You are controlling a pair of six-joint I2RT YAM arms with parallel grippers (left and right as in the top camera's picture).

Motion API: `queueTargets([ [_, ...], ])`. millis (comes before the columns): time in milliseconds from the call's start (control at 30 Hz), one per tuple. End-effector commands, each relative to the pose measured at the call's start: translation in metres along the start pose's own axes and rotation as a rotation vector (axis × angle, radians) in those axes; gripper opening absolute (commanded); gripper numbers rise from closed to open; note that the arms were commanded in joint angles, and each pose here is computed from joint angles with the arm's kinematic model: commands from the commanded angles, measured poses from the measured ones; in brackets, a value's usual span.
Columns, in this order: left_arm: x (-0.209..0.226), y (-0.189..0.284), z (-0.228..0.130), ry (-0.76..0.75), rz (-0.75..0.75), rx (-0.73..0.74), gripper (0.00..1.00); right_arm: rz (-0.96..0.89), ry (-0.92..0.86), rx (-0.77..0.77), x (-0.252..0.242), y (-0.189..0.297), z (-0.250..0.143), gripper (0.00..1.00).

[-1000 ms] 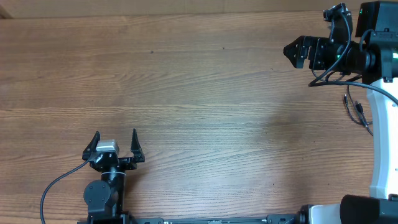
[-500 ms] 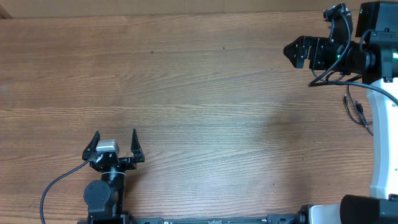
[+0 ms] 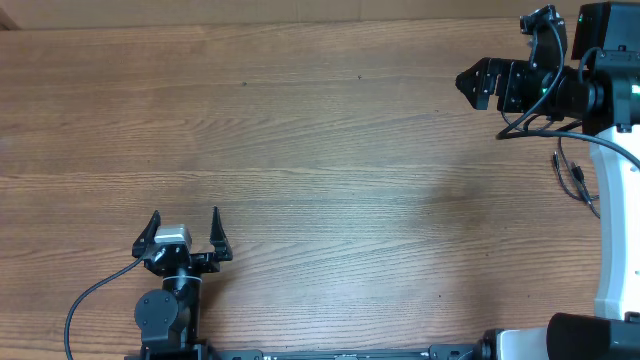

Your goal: Untangle cables

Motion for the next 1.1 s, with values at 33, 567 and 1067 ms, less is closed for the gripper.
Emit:
queueTargets([
  [33,0.002,0.000,-0.001,-0.025,0.019,0.000,1.00,-0.007,-0.003,-0.004,0.000,0.003,0.000,1.00],
  [567,0.002,0.000,-0.001,-0.025,0.019,0.000,1.00,0.260,0.289,-0.520,-0.011,0.003,-0.109,1.00],
  [1067,0.002,0.000,-0.001,-0.025,0.019,-0.001,1.00,0.331,0.429,-0.800,-0.056,-0.023,-0.228,1.00],
])
Point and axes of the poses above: each gripper's point midway between its finger pads, its own y axis back along the fingers, its own x axis along the line the jaws close on, z = x × y, the point moved 7 cm from there along y, back along the fingers, and after that the axes turned 14 degrees about -y, right-handed, at the moved point
